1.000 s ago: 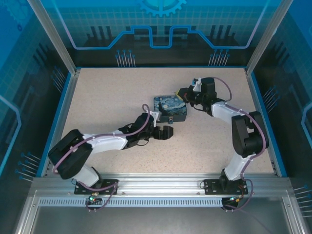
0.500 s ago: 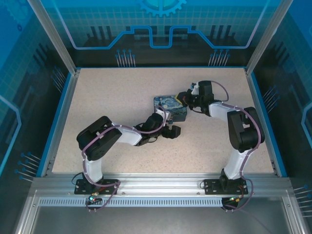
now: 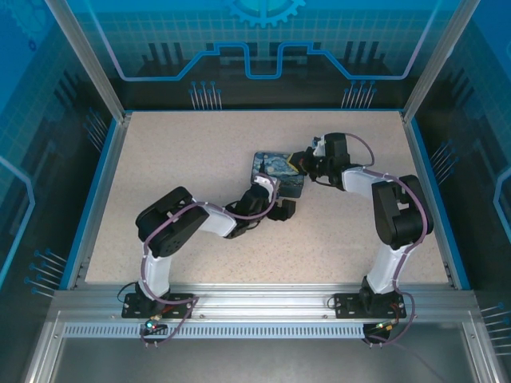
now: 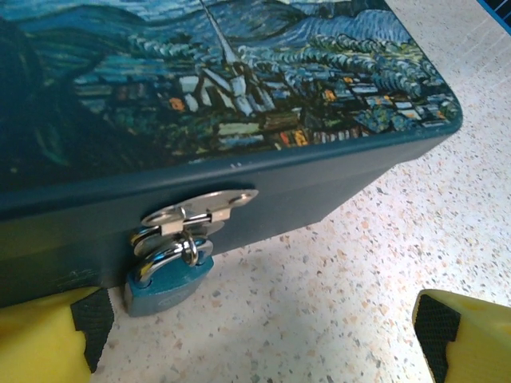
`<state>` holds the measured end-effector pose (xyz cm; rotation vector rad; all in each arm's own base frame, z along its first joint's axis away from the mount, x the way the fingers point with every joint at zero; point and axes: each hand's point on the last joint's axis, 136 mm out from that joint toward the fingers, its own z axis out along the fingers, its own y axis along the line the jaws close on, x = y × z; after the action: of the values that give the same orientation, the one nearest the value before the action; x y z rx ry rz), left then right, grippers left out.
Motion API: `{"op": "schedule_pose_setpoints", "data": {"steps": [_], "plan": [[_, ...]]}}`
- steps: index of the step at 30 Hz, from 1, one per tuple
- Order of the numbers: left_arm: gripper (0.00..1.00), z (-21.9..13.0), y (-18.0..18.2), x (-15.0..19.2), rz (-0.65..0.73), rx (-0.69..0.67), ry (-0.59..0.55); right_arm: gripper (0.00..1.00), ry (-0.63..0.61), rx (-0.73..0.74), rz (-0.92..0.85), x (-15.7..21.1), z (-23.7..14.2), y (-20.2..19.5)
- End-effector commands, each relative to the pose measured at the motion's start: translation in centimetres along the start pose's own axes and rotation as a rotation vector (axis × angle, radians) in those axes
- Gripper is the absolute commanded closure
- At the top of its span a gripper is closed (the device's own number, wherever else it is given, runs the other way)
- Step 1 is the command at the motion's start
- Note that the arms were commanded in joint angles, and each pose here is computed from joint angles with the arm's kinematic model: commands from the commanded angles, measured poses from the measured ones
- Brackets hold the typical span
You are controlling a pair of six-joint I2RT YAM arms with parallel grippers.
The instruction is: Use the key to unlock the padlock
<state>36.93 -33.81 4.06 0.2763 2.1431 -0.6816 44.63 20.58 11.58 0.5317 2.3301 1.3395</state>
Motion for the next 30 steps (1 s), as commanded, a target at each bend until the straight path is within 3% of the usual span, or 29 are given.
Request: {"op": "schedule_pose_setpoints", "data": {"steps": [1,9,18,26,30], "plan": [[0.01,1.3,-0.5,-0.7,0.012,0.030,-0.022,1.00,0.025,0.039,0.010,1.0,0.6,-1.6],[0.02,1.1,-3.3,-2.9,-0.102,0.195,-0.079,1.00,0.035,0.059,0.023,1.2,1.0,-2.4],[0.05,0.9,-0.7,-3.4,-0.271,0.204,-0.119,1.00,0.042,0.066,0.018,1.1,1.2,-2.3],[0.20,1.1,-0.9,-2.6,-0.270,0.232,-0.094,1.00,0.045,0.067,0.018,1.1,1.2,-2.4],[0.21,0.9,-2.0,-2.3,-0.253,0.268,-0.086,1.00,0.047,0.066,0.016,1.1,1.2,-2.3]]}}
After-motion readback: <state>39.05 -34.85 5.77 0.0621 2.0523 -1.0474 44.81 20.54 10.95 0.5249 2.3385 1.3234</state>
